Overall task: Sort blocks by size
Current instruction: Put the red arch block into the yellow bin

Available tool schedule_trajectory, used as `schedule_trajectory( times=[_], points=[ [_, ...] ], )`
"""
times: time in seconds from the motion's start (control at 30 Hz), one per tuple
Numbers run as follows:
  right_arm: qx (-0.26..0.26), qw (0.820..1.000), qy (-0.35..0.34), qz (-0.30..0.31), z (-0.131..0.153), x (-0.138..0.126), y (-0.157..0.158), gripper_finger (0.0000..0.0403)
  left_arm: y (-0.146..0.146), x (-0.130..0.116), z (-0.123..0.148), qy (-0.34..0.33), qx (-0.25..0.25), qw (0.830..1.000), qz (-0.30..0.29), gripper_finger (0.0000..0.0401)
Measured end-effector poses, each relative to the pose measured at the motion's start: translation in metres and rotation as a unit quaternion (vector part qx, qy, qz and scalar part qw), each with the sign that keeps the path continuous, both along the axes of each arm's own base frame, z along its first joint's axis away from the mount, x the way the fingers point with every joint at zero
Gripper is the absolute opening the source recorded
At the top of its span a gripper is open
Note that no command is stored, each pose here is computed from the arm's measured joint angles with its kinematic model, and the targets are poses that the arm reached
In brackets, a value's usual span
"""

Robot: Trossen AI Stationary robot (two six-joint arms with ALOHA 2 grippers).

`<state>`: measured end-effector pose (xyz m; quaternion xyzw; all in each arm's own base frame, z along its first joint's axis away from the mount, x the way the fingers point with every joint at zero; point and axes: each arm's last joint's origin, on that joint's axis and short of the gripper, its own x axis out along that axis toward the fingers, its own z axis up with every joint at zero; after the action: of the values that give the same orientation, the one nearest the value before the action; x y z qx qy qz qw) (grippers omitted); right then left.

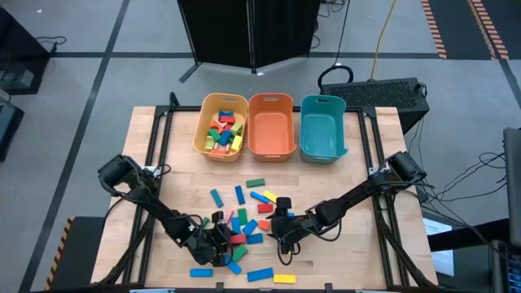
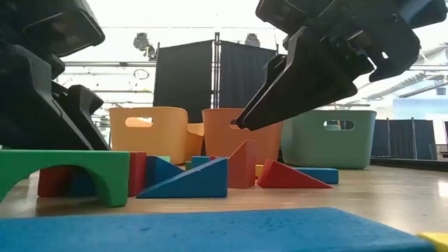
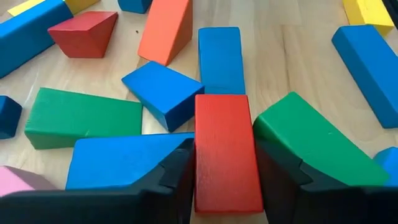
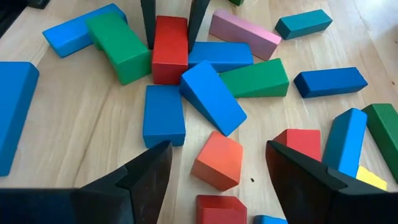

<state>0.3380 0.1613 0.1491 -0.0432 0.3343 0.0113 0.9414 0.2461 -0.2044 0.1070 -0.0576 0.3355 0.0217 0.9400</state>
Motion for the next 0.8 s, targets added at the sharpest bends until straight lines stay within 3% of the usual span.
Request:
schedule_trajectory(
  times=[0.5,0.8],
  points=[
    [0.001,1.000,0.000,-0.001,0.000,0.000,0.000,0.0247,0.026,0.012,0.026,-0.013,-0.009,0.999,0.044,0.0139],
    [-0.001,1.000,0.000,0.000,0.000,0.000,0.000,0.0247,0.060,0.005,0.061,0.008,0.011,0.997,0.080,0.0139]
  ],
)
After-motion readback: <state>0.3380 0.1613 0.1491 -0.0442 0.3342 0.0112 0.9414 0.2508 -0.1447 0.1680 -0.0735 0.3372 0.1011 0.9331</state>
